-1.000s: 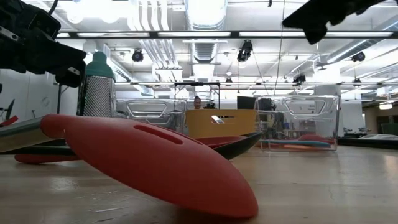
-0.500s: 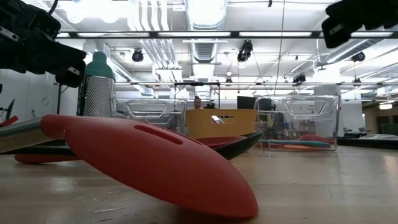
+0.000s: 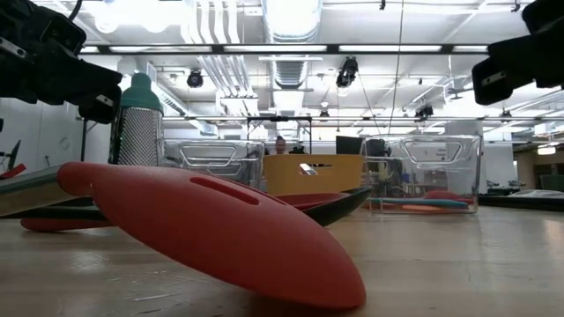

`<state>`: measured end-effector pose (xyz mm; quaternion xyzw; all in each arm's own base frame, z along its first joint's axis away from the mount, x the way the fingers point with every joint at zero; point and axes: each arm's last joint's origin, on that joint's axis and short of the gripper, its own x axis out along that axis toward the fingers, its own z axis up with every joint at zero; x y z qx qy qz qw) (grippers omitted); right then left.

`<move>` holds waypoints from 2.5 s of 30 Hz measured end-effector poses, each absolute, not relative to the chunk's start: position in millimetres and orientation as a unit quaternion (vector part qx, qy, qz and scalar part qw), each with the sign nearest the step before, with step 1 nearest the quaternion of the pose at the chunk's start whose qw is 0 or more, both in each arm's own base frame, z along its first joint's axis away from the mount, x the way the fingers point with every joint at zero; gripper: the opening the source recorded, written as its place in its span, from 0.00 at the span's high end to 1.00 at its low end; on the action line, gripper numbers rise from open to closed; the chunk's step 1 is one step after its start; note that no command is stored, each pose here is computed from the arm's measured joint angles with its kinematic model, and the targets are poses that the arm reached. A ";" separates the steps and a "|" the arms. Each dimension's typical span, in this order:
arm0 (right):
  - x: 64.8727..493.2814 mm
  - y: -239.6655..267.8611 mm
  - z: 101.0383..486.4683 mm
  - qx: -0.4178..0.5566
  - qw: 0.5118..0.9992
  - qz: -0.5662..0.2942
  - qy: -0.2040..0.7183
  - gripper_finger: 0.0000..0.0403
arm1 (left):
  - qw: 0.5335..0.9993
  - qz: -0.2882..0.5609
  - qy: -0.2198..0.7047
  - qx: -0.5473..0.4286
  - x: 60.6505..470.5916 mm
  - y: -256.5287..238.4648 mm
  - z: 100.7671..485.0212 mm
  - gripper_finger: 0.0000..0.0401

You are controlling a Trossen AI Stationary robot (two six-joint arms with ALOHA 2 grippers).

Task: Pick & Place Kitchen Items
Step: Put the blue serving spoon into the left transparent bin

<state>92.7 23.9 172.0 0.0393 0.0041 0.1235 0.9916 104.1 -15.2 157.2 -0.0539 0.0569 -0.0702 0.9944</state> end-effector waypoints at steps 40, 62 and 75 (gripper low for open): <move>94.0 23.0 168.8 -0.016 0.995 0.102 0.011 0.98 | 0.995 -0.063 0.055 -0.046 104.3 -14.8 157.4 0.97; 94.0 23.0 168.9 -0.016 0.995 0.102 0.010 0.98 | 0.964 -0.044 -0.091 -0.245 114.6 -18.0 198.6 0.95; 94.0 23.0 169.0 -0.016 0.995 0.102 0.010 0.98 | 0.991 -0.067 -0.019 -0.112 162.9 -44.7 238.3 0.84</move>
